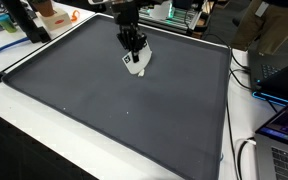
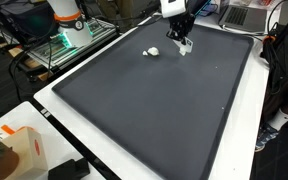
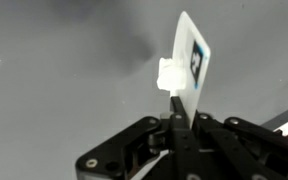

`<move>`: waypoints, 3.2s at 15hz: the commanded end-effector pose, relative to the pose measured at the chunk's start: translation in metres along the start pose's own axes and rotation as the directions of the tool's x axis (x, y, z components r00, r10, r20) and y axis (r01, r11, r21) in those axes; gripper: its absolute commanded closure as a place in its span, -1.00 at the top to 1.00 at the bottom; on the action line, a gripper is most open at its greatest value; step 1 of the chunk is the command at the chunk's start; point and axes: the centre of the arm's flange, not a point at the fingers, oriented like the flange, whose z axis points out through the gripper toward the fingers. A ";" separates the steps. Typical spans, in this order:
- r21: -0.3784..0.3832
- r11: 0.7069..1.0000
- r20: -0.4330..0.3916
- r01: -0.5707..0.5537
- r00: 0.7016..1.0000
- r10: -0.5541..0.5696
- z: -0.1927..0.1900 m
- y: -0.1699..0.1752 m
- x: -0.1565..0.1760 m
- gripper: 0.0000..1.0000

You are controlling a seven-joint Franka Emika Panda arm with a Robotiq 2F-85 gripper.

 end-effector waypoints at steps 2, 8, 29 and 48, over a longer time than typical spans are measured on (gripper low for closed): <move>-0.155 0.981 -0.084 0.119 0.988 -0.133 0.039 0.017 -0.005 -0.98; -0.098 0.988 -0.032 0.121 0.992 -0.125 0.007 0.024 0.004 -0.98; 0.160 0.947 0.060 0.279 0.955 -0.291 -0.065 0.005 0.001 -0.92; 0.010 0.970 0.273 0.241 0.933 -0.234 -0.134 0.070 0.024 -0.42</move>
